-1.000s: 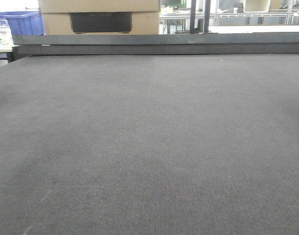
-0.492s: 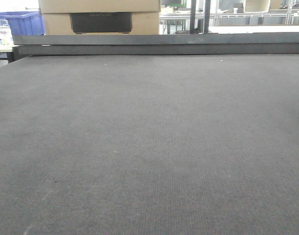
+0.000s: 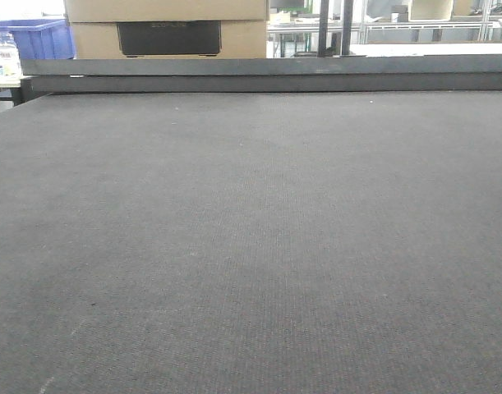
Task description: Place cylindrical capacitor in blue bin on shelf
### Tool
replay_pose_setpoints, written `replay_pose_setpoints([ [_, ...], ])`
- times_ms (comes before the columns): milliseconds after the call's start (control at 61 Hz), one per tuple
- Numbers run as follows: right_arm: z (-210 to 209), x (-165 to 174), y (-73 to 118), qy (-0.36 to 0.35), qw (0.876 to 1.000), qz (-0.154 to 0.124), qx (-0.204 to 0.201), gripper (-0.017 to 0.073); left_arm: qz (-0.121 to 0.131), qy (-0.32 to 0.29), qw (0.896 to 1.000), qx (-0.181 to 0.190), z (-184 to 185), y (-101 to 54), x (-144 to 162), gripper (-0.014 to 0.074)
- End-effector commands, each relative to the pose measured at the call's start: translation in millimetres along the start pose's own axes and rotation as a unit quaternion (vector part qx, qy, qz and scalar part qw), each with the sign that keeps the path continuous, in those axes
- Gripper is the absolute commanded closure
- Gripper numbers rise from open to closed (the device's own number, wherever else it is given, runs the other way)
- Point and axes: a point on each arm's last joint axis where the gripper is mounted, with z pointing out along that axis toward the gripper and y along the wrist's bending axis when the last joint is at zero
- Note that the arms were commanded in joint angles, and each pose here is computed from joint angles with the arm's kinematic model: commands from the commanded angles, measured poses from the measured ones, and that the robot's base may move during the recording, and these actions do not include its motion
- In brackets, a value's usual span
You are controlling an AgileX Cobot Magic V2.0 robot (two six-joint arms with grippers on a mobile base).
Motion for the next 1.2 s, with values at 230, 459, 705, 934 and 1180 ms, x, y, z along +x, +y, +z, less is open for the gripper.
replay_pose_setpoints([
  [230,-34,-22,3.6,-0.081,0.997,-0.006,-0.002,0.0721,0.039,-0.003,0.998,0.057,-13,-12.6,3,0.0704],
  [459,-34,-22,4.5,-0.08,0.997,0.0,-0.008,0.0721,0.046,-0.004,0.996,0.072,-13,-16.2,3,0.0704],
  [705,-34,-22,4.5,-0.08,0.997,0.0,-0.008,0.0721,0.046,-0.005,0.996,0.072,-13,-16.3,3,0.0704],
  [934,-34,-22,4.5,-0.082,0.997,0.001,-0.008,0.0721,0.046,-0.005,0.996,0.072,-13,-16.3,3,0.0704],
  [1180,-34,-22,4.5,-0.083,0.996,0.001,-0.007,0.0721,0.046,-0.005,0.996,0.072,-13,-16.3,3,0.0704],
])
